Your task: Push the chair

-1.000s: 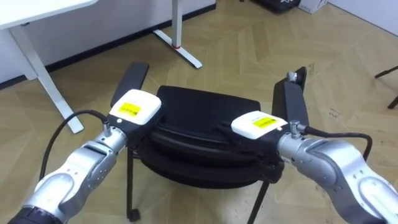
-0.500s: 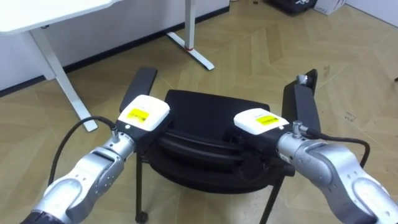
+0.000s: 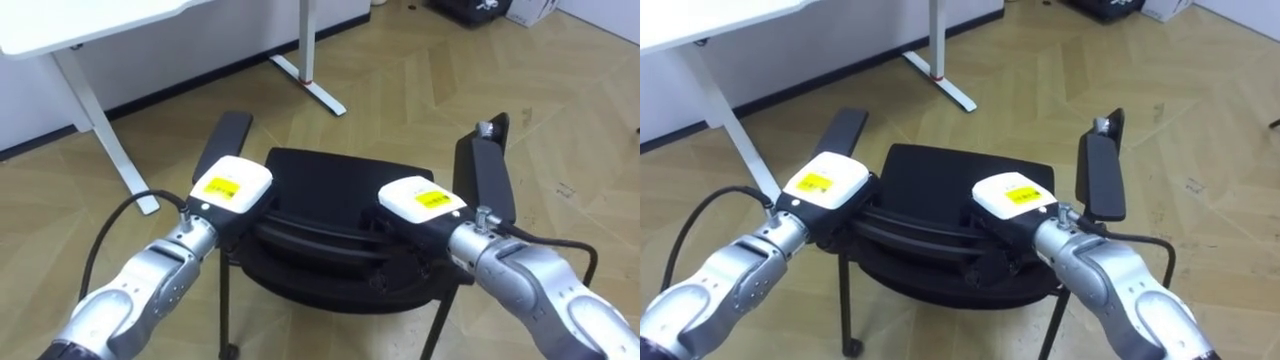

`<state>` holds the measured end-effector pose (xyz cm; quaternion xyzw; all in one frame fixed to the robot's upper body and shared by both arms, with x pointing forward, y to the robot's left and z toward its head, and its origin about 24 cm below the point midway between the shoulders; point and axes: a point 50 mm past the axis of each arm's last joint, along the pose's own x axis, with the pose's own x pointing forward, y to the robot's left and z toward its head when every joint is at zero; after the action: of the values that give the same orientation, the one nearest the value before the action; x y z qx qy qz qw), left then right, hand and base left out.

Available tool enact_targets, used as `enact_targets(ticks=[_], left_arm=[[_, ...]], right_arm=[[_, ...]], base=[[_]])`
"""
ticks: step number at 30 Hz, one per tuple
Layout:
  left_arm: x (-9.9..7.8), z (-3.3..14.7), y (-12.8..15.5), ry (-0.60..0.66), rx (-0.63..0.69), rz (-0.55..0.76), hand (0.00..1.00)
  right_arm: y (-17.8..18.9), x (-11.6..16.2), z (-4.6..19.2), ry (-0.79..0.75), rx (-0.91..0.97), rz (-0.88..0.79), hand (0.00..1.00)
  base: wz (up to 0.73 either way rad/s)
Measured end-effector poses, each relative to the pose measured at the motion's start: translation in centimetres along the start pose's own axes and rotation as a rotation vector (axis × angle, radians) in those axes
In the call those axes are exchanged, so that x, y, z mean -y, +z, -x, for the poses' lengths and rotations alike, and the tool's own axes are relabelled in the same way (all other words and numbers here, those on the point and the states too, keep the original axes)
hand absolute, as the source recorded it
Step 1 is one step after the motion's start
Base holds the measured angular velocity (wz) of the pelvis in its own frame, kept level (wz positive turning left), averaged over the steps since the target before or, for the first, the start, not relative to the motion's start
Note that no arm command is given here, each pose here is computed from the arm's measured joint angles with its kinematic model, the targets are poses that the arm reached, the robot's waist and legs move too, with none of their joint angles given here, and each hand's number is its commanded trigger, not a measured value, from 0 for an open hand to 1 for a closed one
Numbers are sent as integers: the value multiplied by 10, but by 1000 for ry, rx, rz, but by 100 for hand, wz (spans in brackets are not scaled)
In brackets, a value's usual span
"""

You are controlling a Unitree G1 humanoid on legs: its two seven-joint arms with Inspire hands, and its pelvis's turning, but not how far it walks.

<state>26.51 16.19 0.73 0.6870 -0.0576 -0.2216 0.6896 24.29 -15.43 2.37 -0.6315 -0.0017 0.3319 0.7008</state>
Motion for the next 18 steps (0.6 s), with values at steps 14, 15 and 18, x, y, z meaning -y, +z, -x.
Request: enact_targets(ticks=[14, 15, 18], left_arm=[[4, 1, 3, -10, -8, 18, 100], [5, 1, 3, -11, -10, 20, 100], [6, 2, 3, -16, -14, 22, 100]], right_arm=[[-2, -12, 2, -56, -17, -1, 100], [-2, -13, 2, -59, -17, 1, 100], [-2, -15, 1, -64, -14, -1, 100]], base=[[0], [0], [0]])
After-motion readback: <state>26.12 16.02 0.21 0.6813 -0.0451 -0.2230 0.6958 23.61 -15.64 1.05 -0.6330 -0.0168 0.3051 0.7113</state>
